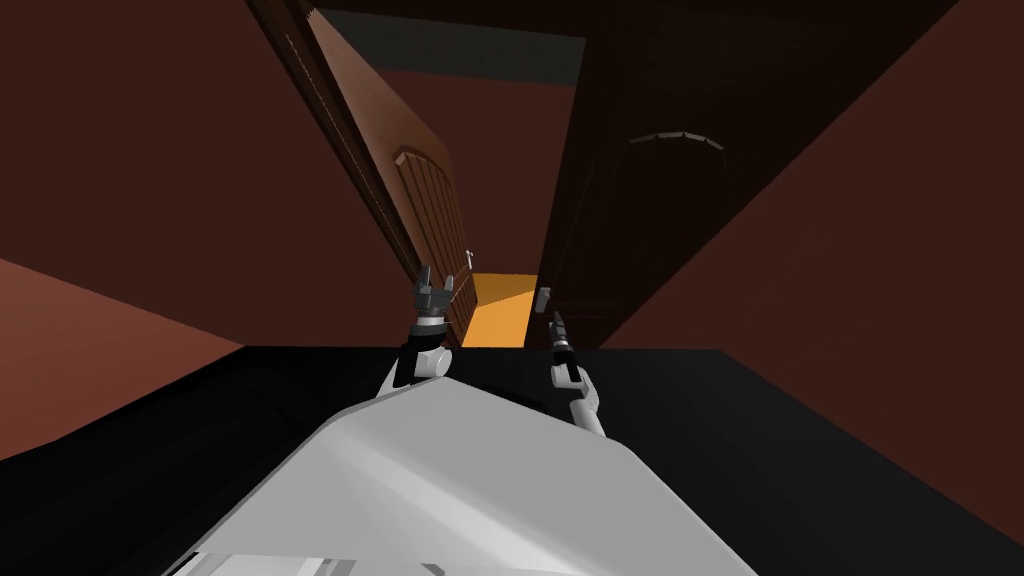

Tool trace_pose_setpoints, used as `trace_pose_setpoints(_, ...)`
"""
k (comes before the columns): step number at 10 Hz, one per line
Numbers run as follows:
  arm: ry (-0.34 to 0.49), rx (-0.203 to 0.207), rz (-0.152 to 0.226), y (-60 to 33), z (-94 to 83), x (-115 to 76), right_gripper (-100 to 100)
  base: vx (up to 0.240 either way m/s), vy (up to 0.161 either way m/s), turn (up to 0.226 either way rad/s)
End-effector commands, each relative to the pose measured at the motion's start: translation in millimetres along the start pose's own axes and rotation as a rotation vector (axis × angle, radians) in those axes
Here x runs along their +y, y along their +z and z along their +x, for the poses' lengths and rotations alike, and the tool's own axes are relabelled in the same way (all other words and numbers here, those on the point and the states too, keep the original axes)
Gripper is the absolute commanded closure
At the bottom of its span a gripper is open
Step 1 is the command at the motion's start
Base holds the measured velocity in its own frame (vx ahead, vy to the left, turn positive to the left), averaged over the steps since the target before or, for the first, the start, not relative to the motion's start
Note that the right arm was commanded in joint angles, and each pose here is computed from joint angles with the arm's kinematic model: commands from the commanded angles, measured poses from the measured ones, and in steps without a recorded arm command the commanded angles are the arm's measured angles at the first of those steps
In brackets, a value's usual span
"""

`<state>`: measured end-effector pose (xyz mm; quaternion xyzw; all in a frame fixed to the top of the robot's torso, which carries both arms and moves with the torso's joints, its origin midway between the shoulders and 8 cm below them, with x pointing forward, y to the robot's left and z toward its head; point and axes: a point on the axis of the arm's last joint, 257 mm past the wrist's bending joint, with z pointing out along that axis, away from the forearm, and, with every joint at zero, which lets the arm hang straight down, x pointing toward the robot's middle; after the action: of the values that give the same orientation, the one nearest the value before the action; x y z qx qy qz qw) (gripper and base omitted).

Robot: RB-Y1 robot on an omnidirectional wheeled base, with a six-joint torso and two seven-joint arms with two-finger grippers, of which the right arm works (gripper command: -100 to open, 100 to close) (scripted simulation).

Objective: Push the door open

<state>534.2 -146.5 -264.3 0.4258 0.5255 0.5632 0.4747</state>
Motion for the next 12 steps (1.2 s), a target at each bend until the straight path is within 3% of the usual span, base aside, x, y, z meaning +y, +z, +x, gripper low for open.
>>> trace_pose_setpoints(1, 0.004, 0.006, 0.019, 2.6, 2.7, -8.5, -100, 0.075, -0.072, 0.07)
trace_pose_setpoints(6, 0.02, 0.03, 0.083, 13.7, 18.0, -32.1, -100, 0.113, -0.082, 0.069)
trace_pose_setpoints(12, 0.005, 0.015, 0.081, 14.4, 5.9, -32.7, -100, 0.153, 0.023, 0.022)
